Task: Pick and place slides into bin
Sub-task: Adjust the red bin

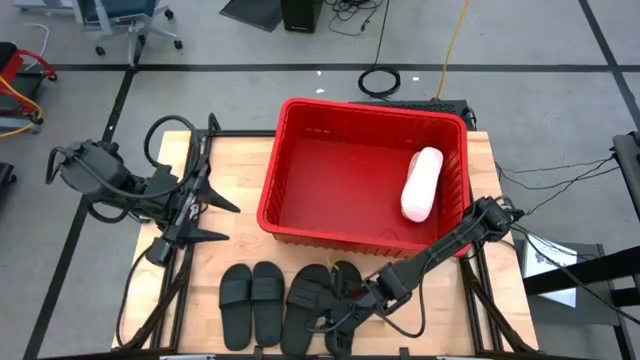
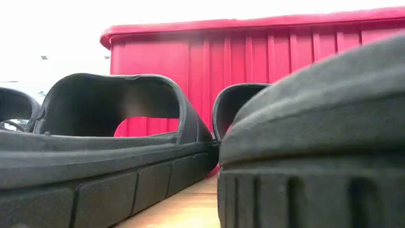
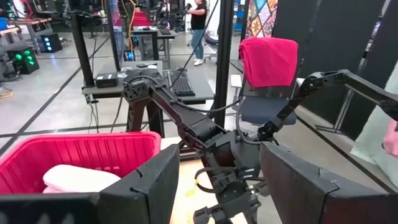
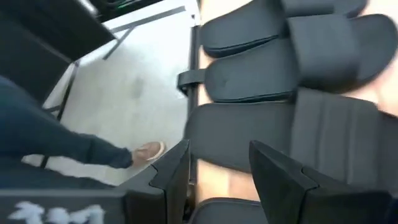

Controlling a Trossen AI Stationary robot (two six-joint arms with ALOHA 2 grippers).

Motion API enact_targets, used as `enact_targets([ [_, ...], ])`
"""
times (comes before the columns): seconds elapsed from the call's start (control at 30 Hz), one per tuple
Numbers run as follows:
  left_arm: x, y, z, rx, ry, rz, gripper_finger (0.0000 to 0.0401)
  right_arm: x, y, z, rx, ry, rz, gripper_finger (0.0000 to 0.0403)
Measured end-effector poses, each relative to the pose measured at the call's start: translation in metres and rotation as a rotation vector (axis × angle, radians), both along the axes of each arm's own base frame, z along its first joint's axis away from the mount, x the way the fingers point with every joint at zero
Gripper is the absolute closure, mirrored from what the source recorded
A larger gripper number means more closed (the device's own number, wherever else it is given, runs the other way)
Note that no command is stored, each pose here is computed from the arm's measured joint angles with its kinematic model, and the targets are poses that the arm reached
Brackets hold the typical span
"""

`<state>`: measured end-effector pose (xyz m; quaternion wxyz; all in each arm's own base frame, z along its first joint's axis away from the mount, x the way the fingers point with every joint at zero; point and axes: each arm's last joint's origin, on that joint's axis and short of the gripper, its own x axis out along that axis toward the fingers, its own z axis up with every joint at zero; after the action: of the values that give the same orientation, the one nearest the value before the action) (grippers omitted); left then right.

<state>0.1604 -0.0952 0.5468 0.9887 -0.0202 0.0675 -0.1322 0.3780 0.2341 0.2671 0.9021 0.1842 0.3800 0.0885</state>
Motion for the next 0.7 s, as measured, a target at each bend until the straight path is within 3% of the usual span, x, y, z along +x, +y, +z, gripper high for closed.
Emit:
enact_targets([
  [0.23,0.000,0.000,0.000,-0.001,-0.001,-0.002,0.0176,0.002,0.001,0.006,0.030,-0.050,-0.016,0.0245],
  [0.33,0.000,0.000,0.000,-0.001,-0.001,-0.002,0.0176,0.012,-0.002,0.015,0.096,-0.156,-0.035,0.0245],
  [0.43,-0.001,0.000,0.000,-0.001,-0.002,-0.007,0.0176,0.028,-0.013,0.025,0.211,-0.260,0.083,0.0245],
  [0.53,-0.003,0.001,0.001,0.001,-0.008,-0.023,0.0176,0.041,-0.028,0.019,0.296,-0.216,0.115,0.0245],
  [0.7,-0.007,0.003,0.000,-0.009,0.011,-0.018,0.0176,0.050,-0.052,0.020,0.293,-0.219,0.073,0.0245],
])
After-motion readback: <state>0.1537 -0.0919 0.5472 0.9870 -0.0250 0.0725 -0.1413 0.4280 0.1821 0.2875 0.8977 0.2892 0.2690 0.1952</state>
